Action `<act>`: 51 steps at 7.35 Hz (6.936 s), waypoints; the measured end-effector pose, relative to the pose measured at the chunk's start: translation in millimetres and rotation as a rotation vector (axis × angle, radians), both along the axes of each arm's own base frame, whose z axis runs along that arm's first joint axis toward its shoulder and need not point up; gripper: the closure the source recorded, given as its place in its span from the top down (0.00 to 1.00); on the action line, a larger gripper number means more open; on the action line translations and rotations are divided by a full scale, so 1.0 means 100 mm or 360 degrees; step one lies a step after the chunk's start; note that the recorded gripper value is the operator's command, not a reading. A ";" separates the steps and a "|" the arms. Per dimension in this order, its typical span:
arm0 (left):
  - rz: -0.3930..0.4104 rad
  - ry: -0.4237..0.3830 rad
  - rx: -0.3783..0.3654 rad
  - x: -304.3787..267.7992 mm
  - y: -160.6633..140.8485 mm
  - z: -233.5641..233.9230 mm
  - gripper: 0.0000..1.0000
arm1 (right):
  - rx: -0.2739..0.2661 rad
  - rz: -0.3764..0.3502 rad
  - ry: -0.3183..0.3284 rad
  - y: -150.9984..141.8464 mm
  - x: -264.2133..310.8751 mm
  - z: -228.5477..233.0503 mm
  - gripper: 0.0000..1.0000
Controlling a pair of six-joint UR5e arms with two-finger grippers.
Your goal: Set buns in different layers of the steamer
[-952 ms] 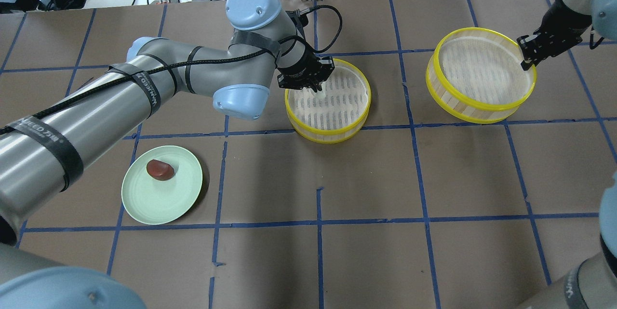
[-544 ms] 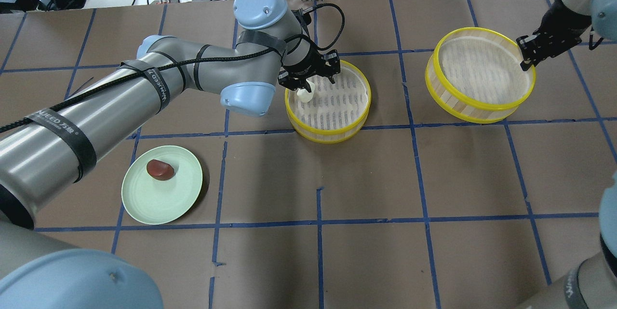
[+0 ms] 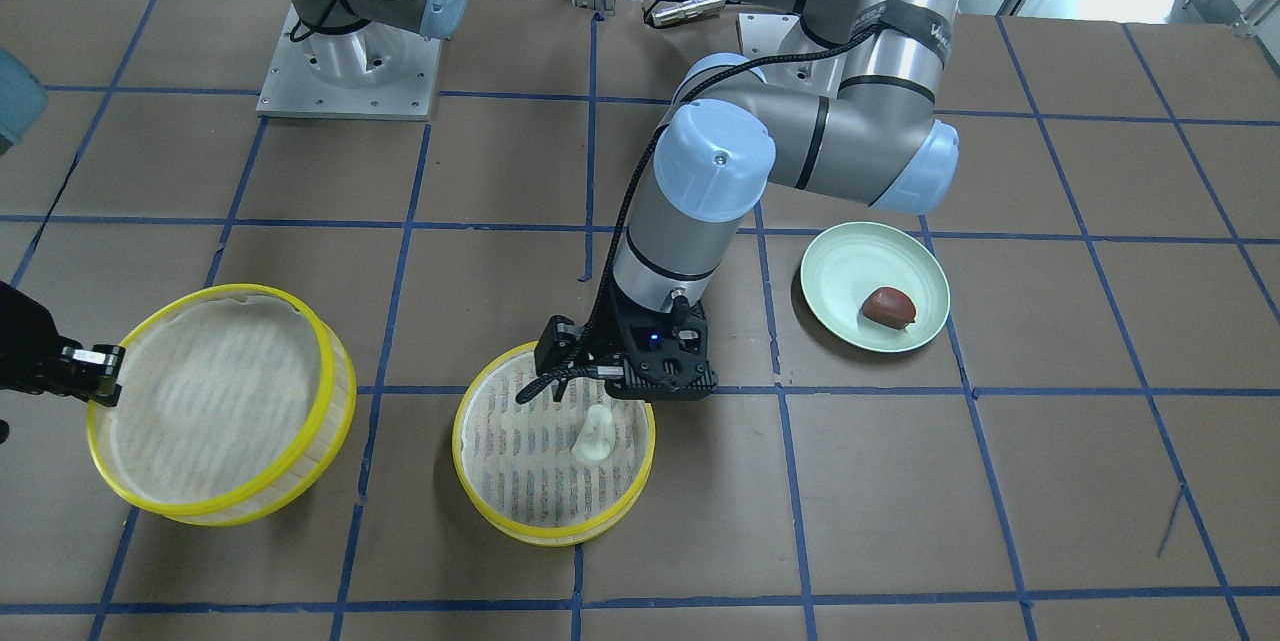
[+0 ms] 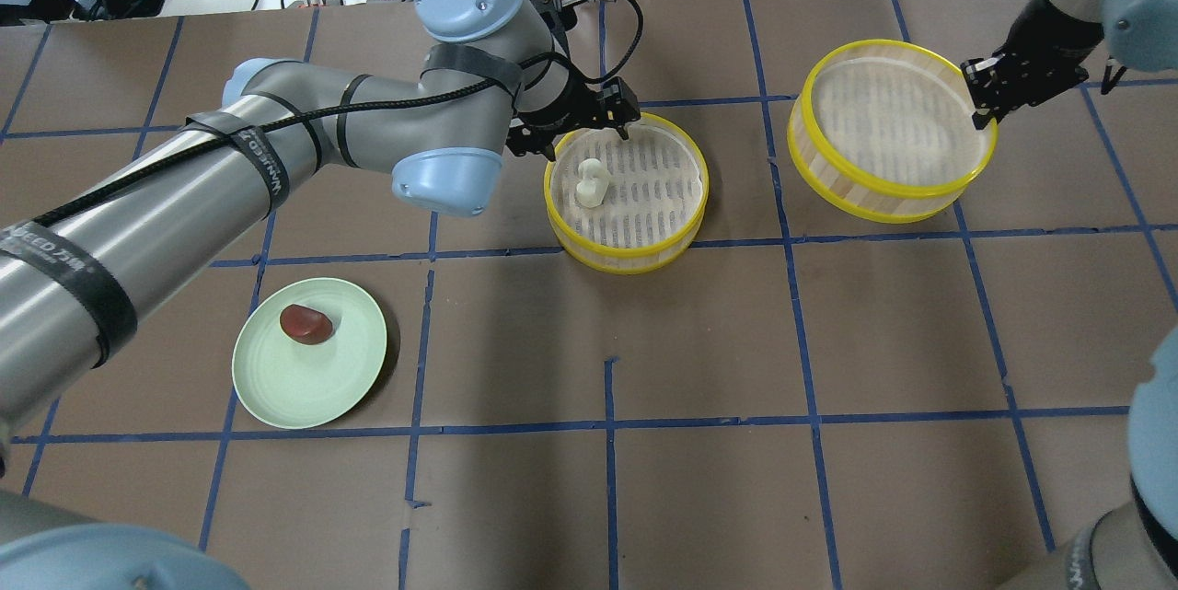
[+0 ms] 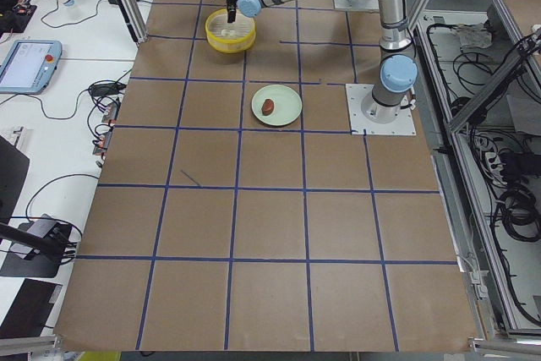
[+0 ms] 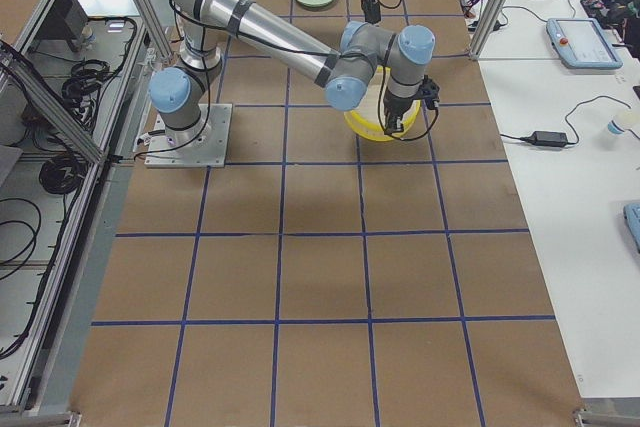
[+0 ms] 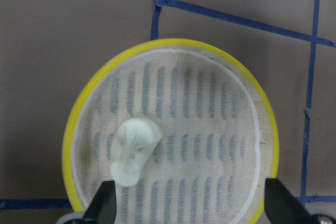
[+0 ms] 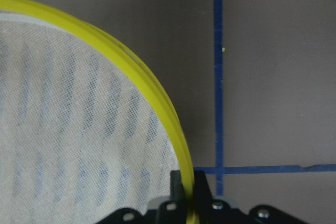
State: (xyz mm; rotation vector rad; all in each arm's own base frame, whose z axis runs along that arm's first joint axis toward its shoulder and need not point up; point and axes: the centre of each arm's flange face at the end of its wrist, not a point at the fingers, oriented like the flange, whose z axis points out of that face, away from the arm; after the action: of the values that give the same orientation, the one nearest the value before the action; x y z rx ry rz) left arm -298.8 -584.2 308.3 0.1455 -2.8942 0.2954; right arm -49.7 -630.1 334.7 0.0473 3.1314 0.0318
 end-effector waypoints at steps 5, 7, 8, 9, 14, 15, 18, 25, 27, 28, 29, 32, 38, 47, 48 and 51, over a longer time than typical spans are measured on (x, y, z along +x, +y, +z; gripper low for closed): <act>-0.0274 -0.0397 0.0273 2.34 0.69 -0.33 1.00 | 0.0011 -0.0265 0.0034 0.30 2.72 -0.16 0.07; -0.0273 -0.0379 0.0413 2.73 1.07 -0.65 1.00 | 0.0001 -0.0267 0.0100 0.34 3.06 -0.38 0.07; -0.0261 -0.0401 0.0460 2.80 1.15 -0.72 1.00 | -0.0017 -0.0230 0.0149 0.32 3.08 -0.42 0.07; -0.0240 -0.0418 0.0511 2.83 1.24 -0.81 1.00 | -0.0035 -0.0204 0.0189 0.30 3.07 -0.41 0.07; -0.0196 -0.0407 0.0624 2.82 1.39 -1.07 1.00 | -0.0051 -0.0207 0.0197 0.27 3.07 -0.43 0.08; -0.0196 -0.0419 0.0614 2.83 1.37 -1.05 1.00 | -0.0055 -0.0205 0.0195 0.27 3.07 -0.43 0.08; -0.0190 -0.0476 0.0569 2.90 1.19 -0.95 1.00 | -0.0039 -0.0195 0.0200 0.29 3.07 -0.49 0.17; -0.0174 -0.0462 0.0635 2.92 1.12 -1.15 0.30 | -0.0062 -0.0209 0.0196 0.29 3.05 -0.51 0.81; -0.0177 -0.0461 0.0649 2.92 1.15 -1.18 0.10 | -0.0065 -0.0212 0.0198 0.29 3.03 -0.50 0.94; -0.0168 -0.0465 0.0639 2.92 1.14 -1.15 0.10 | -0.0085 -0.0216 0.0191 0.25 2.95 -0.40 0.96; -0.0145 -0.0477 0.0605 2.93 1.10 -1.04 0.10 | -0.0088 -0.0235 0.0174 0.20 2.73 -0.16 0.96; -0.0114 -0.0525 0.0443 2.90 0.90 -0.17 0.10 | 0.0016 -0.0123 0.0112 0.52 1.78 0.83 0.99; -0.0148 -0.0389 0.0047 1.34 0.17 1.29 0.10 | 0.0025 0.0011 -0.0087 1.07 1.69 1.60 1.00; -0.0096 -0.0103 -0.0011 -0.65 -0.18 0.30 1.00 | -0.0059 0.0054 -0.0030 1.19 1.78 1.64 1.00; -0.0099 -0.0108 -0.0019 -0.61 -0.13 0.37 1.00 | -0.0056 0.0054 -0.0031 1.19 1.78 1.63 1.00; -0.0208 -0.0228 0.0103 0.58 0.00 1.12 1.00 | -0.0072 0.0054 -0.0031 1.21 1.78 1.66 1.00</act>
State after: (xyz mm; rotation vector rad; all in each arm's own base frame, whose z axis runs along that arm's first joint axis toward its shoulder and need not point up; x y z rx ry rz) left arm -241.1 -584.3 420.5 -0.0563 -3.0389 0.1964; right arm 128.7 -509.2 500.8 -0.0063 3.1121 -0.0379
